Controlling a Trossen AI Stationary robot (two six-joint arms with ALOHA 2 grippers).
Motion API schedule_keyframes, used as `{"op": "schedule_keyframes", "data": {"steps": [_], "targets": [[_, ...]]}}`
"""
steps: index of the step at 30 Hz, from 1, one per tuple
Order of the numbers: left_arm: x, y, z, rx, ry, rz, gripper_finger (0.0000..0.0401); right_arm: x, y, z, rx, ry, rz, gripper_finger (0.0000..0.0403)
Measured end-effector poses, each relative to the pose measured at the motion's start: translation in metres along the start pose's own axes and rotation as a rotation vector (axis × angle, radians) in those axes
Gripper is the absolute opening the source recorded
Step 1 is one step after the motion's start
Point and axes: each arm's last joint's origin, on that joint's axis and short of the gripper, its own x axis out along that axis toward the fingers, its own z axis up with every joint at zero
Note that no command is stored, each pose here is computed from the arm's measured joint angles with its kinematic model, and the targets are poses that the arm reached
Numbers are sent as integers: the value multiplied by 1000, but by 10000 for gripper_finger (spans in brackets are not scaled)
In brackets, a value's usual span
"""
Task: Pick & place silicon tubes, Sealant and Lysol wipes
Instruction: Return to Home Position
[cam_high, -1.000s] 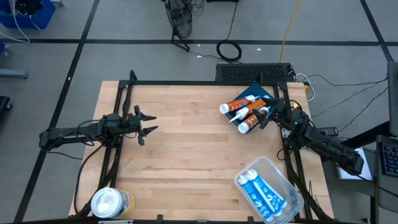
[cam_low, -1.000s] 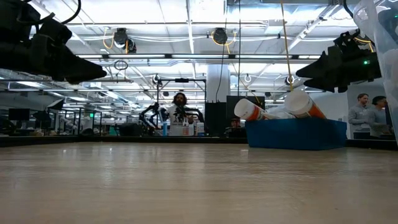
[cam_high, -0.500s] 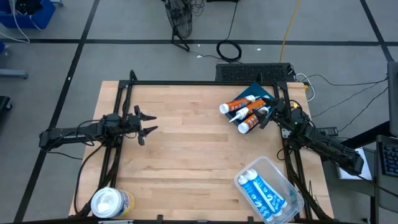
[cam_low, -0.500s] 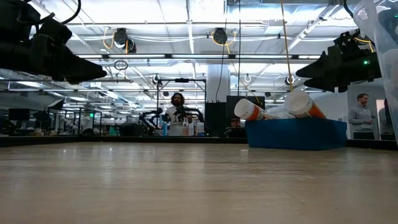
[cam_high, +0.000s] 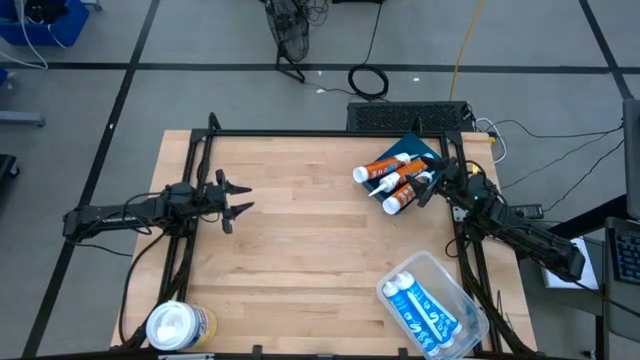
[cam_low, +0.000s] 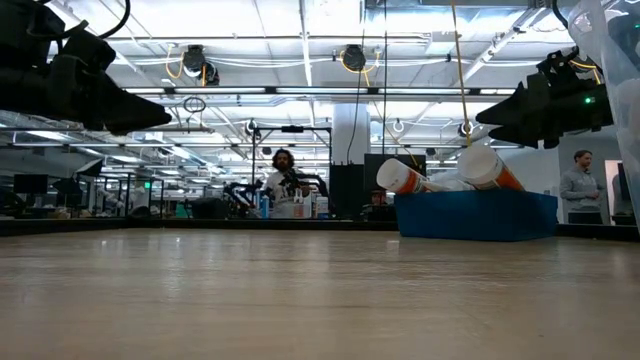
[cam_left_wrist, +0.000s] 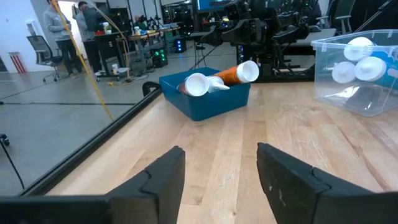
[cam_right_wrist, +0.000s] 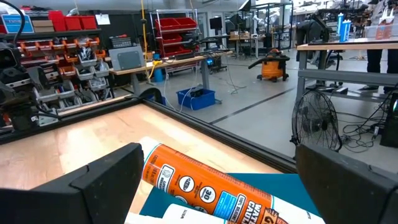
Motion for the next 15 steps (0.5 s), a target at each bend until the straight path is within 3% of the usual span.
{"op": "schedule_keyframes", "data": {"steps": [15], "targets": [[0, 0, 0, 0, 0, 0, 209, 0, 0, 0, 0, 0, 0, 393]]}}
